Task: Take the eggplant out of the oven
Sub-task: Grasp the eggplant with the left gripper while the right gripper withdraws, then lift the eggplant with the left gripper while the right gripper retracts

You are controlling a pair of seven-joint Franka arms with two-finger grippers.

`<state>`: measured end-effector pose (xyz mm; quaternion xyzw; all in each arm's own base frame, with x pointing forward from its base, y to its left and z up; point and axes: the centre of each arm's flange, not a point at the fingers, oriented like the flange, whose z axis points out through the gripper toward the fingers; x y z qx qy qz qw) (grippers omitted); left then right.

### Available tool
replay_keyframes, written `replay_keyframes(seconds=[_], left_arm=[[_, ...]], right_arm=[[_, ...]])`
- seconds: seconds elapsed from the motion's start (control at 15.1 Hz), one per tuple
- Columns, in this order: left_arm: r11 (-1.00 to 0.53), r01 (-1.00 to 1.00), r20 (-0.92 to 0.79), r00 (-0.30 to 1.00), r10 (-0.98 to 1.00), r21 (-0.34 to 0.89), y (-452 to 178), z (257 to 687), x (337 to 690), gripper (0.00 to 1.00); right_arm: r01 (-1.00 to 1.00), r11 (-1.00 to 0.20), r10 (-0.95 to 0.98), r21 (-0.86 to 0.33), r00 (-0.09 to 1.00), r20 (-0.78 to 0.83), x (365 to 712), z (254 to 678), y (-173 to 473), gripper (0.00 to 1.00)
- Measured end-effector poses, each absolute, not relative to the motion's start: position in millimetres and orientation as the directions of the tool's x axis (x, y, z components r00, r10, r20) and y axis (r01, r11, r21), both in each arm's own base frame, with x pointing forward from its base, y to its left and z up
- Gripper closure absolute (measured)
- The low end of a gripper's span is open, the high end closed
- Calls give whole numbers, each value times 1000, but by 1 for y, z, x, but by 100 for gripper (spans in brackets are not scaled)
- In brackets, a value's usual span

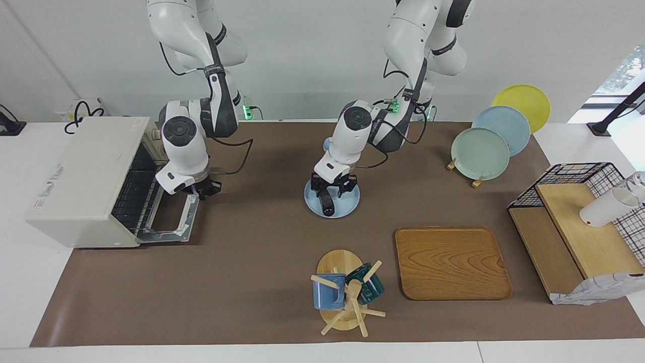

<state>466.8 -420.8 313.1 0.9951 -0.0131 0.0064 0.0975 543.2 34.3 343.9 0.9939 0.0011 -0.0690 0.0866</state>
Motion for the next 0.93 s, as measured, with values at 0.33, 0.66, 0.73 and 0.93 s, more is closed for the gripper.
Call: replay_keyframes(seconds=[0.33, 0.66, 0.73, 0.93], left_arm=[[-980, -22, 17, 1000, -19, 195, -421, 314, 468, 68], [-981, 2, 20, 1000, 6, 192, -410, 324, 481, 68], [-982, 20, 18, 1000, 24, 188, -402, 334, 492, 68], [-983, 50, 5, 999, 51, 179, -348, 373, 542, 68]], right_arm=[[48, -984, 20, 170, 986, -165, 545, 396, 13, 99], [70, -985, 39, 159, 981, -192, 547, 432, -21, 99], [75, -985, 43, 157, 980, -196, 547, 438, -27, 99], [89, -985, 59, 147, 979, -195, 546, 453, -52, 99]])
